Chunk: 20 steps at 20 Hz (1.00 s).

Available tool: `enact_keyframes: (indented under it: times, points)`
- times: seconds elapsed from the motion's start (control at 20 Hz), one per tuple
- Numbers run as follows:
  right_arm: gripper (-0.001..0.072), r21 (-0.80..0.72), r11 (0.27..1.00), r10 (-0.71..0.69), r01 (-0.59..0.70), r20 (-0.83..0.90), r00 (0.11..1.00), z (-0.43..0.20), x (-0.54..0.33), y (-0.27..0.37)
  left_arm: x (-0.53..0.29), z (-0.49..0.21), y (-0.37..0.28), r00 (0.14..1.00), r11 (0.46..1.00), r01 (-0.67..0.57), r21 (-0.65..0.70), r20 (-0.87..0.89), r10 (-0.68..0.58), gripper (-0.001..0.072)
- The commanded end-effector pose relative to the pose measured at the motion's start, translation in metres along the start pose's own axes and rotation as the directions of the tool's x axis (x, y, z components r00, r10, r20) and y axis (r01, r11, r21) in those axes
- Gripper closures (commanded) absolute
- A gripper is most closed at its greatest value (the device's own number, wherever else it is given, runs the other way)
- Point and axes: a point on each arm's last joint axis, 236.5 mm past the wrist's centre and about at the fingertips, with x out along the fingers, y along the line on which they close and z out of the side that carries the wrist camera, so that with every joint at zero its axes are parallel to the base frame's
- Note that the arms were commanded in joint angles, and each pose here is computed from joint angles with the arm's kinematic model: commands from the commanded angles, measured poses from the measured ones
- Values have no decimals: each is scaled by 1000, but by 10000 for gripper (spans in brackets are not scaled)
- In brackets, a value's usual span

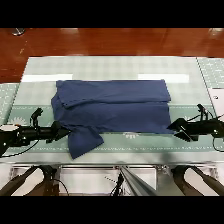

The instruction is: Fold the shirts.

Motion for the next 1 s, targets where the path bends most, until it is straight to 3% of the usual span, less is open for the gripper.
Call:
enact_keyframes:
  times: [0.0, 0.05, 0.1, 0.15, 0.25, 0.45, 0.7, 0.95]
  points:
    - [106, 16, 998, 58, -58, 38, 998, 16, 17, 19, 0, 0, -1, 1000, 1000, 1, 2, 1, -1, 678]
    - [117, 24, 997, 72, -73, 49, 996, 20, 21, 24, 0, 0, -1, 1000, 1000, 1, 2, 1, -1, 678]
    - [191, 23, 996, 89, -91, 56, 994, 23, 25, 30, 0, 0, -1, 1000, 1000, 1, 2, 1, -1, 678]
    - [315, 14, 994, 104, -105, 50, 993, 22, 28, 35, 0, -1, -1, 1000, 1000, 4, 2, -5, -4, 678]
    - [689, -84, 991, 109, -107, 20, 994, 17, 30, 44, 0, -5, -3, 1000, 1000, 11, 4, -20, -11, 678]
    - [693, -183, 976, 121, -119, 4, 993, 25, 11, 64, -12, 14, -17, 1000, 999, 24, 48, 12, -24, 678]
    - [693, -248, 961, 153, -122, 111, 982, 65, -23, 94, -44, 60, -57, 994, 984, 35, 173, 98, -52, 678]
    - [693, -291, 940, 232, -179, 159, 960, 109, -51, 133, -53, 113, -83, 991, 982, 31, 184, 123, -55, 678]
